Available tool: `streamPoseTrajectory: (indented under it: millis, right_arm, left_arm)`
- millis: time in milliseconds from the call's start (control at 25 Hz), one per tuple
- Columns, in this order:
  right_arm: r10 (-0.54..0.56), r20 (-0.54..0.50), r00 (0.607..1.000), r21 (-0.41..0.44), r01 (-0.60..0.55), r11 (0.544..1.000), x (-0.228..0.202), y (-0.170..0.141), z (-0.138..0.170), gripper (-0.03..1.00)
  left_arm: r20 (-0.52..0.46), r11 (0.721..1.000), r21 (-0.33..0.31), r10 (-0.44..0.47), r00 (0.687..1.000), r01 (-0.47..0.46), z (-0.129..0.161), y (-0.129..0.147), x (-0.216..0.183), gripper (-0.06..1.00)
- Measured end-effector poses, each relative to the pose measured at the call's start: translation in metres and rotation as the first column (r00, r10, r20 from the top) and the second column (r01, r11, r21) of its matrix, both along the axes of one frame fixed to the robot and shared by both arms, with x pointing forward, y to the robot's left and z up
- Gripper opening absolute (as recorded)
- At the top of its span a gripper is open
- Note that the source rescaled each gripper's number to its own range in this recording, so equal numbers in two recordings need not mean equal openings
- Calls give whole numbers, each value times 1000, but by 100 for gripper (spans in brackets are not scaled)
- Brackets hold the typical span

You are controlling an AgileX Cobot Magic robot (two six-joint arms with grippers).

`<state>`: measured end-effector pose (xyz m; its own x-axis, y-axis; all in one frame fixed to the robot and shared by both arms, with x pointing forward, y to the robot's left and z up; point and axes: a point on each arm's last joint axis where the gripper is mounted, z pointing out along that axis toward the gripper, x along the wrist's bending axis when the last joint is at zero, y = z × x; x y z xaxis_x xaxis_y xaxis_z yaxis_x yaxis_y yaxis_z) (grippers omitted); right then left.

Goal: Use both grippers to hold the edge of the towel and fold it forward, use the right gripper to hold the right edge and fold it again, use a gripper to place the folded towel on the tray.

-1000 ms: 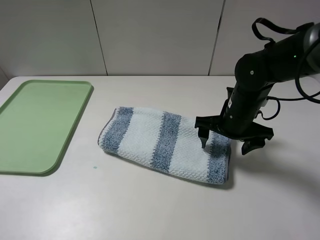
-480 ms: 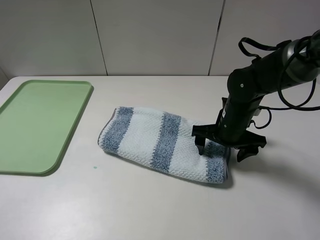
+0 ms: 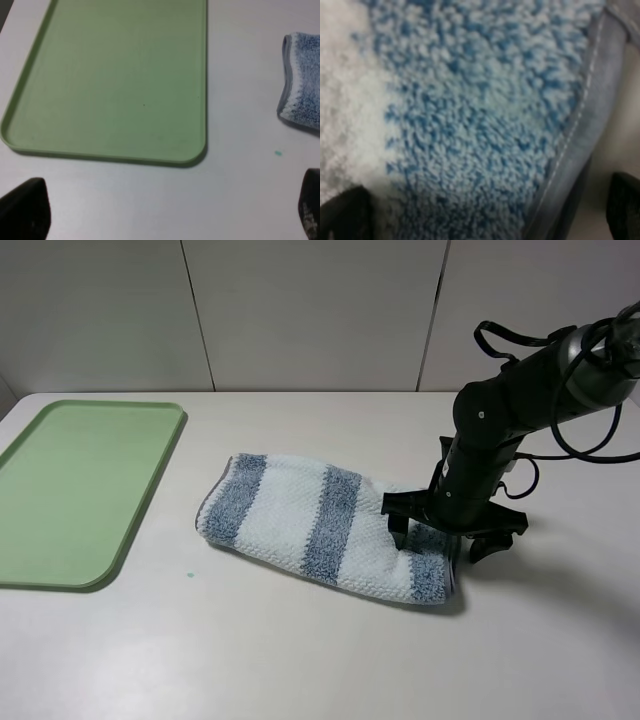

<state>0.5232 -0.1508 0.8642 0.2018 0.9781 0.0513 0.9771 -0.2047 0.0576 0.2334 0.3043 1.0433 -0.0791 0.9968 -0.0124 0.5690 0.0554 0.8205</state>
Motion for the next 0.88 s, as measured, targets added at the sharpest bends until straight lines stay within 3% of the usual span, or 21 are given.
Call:
streamPoseTrajectory:
  millis: [80, 120, 200, 240, 280, 320, 640, 880]
  right_arm:
    - [-5, 5, 1000, 7, 5, 1000, 1, 0, 0, 94]
    - [-7, 9, 1000, 14, 7, 1000, 1, 1, 0, 83]
    - [-11, 28, 1000, 36, 10, 999, 3, 5, 0, 49]
    - [-16, 34, 999, 49, 15, 999, 4, 7, 0, 27]
    - [-17, 40, 999, 55, 15, 998, 4, 8, 0, 13]
    - [-17, 41, 999, 55, 14, 998, 4, 8, 0, 9]
    - [-15, 49, 999, 59, 12, 998, 4, 9, 2, 9]
    - [32, 68, 997, 27, -34, 999, 2, 3, 21, 9]
  left_arm:
    - [0, 1000, 0, 0, 1000, 0, 0, 0, 0, 100]
    - [0, 1000, 0, 0, 1000, 0, 0, 0, 0, 100]
    - [0, 1000, 0, 0, 1000, 0, 0, 0, 0, 100]
    - [0, 1000, 0, 0, 1000, 0, 0, 0, 0, 100]
    - [0, 1000, 0, 0, 1000, 0, 0, 0, 0, 100]
    - [0, 1000, 0, 0, 1000, 0, 0, 0, 0, 100]
    - [0, 1000, 0, 0, 1000, 0, 0, 0, 0, 100]
    - [0, 1000, 0, 0, 1000, 0, 0, 0, 0, 100]
